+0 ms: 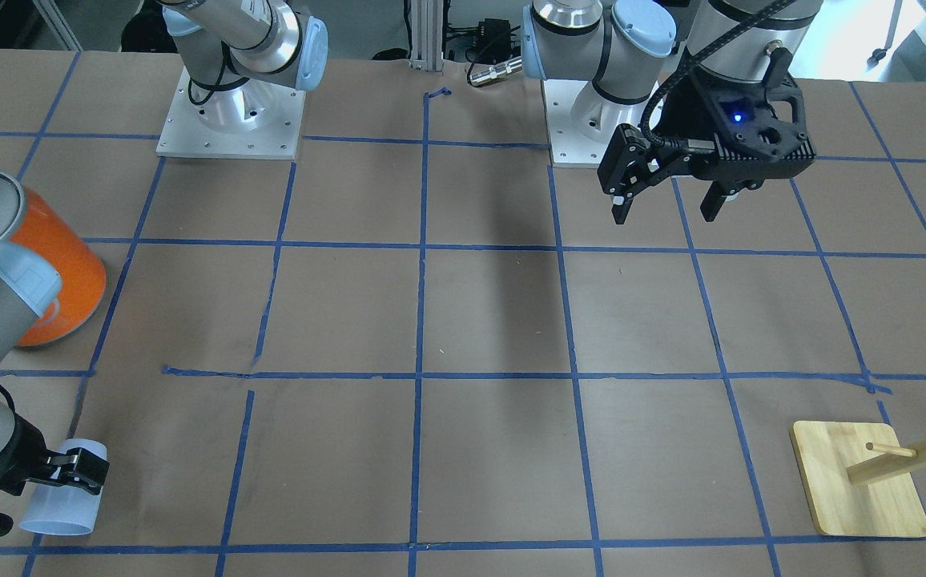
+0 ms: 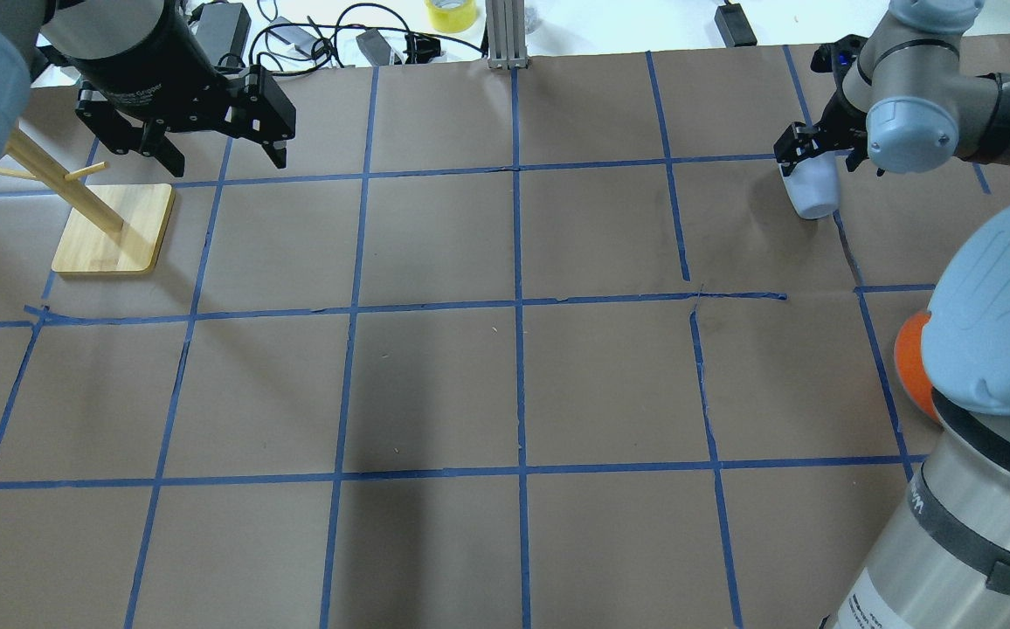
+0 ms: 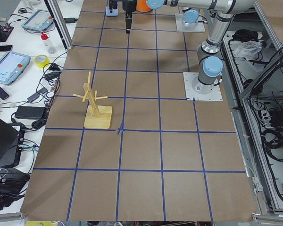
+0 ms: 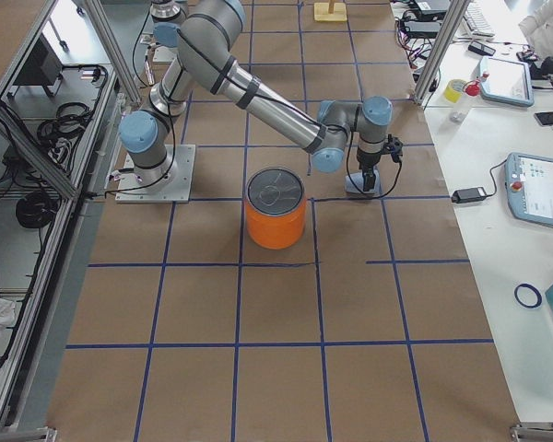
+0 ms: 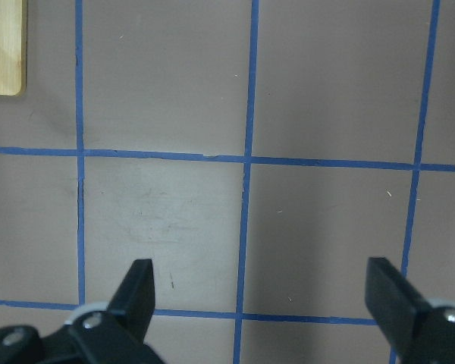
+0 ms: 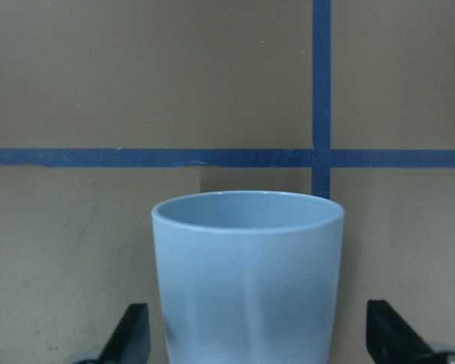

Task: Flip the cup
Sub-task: 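Grasp the pale blue cup with the right gripper and lift it, then carry the cup with the right gripper toward the table centre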

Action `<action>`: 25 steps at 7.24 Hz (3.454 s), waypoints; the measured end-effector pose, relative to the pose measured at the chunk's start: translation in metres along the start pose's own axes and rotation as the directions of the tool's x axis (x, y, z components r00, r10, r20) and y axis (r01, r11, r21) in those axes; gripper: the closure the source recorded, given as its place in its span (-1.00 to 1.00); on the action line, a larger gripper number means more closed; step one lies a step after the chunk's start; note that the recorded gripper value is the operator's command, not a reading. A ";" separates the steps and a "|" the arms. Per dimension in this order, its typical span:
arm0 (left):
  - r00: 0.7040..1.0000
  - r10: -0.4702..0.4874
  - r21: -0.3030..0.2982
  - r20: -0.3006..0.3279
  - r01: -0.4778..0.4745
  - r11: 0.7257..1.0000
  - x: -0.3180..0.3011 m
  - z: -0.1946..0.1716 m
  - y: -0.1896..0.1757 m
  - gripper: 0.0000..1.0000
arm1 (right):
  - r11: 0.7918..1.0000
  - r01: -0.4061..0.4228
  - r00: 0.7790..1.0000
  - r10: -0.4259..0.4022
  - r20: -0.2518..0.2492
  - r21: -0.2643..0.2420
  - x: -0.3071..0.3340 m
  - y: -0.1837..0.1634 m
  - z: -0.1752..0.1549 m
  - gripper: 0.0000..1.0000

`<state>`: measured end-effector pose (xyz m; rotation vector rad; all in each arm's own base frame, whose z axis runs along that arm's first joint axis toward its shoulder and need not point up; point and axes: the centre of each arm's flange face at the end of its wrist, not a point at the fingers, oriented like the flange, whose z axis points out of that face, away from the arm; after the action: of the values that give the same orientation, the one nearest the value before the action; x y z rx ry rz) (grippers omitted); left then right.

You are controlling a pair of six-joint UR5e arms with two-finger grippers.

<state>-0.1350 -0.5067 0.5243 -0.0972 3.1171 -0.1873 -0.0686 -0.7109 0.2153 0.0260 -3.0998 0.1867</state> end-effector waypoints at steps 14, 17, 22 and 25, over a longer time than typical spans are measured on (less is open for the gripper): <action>1.000 0.000 0.000 0.002 0.000 1.000 0.000 0.000 0.000 -1.00 | 0.998 0.039 0.999 -0.040 0.023 0.042 0.001 -0.013 0.037 -0.57; 1.000 0.001 0.000 0.003 -0.001 1.000 0.000 0.000 0.000 -1.00 | 0.998 0.049 0.999 -0.050 0.020 0.041 0.001 -0.013 0.037 0.24; 1.000 0.001 0.002 0.005 -0.001 1.000 -0.001 -0.001 0.001 -1.00 | 0.993 0.107 0.994 -0.108 0.022 0.048 -0.005 -0.009 0.013 0.54; 1.000 0.002 0.002 0.005 -0.002 1.000 -0.001 -0.001 0.001 -1.00 | 0.974 0.220 0.971 -0.225 0.076 0.058 -0.040 -0.005 -0.028 0.69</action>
<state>-0.1345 -0.5059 0.5252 -0.0948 3.1113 -0.1897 -0.0275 -0.7121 0.2421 0.3909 -3.1401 0.2598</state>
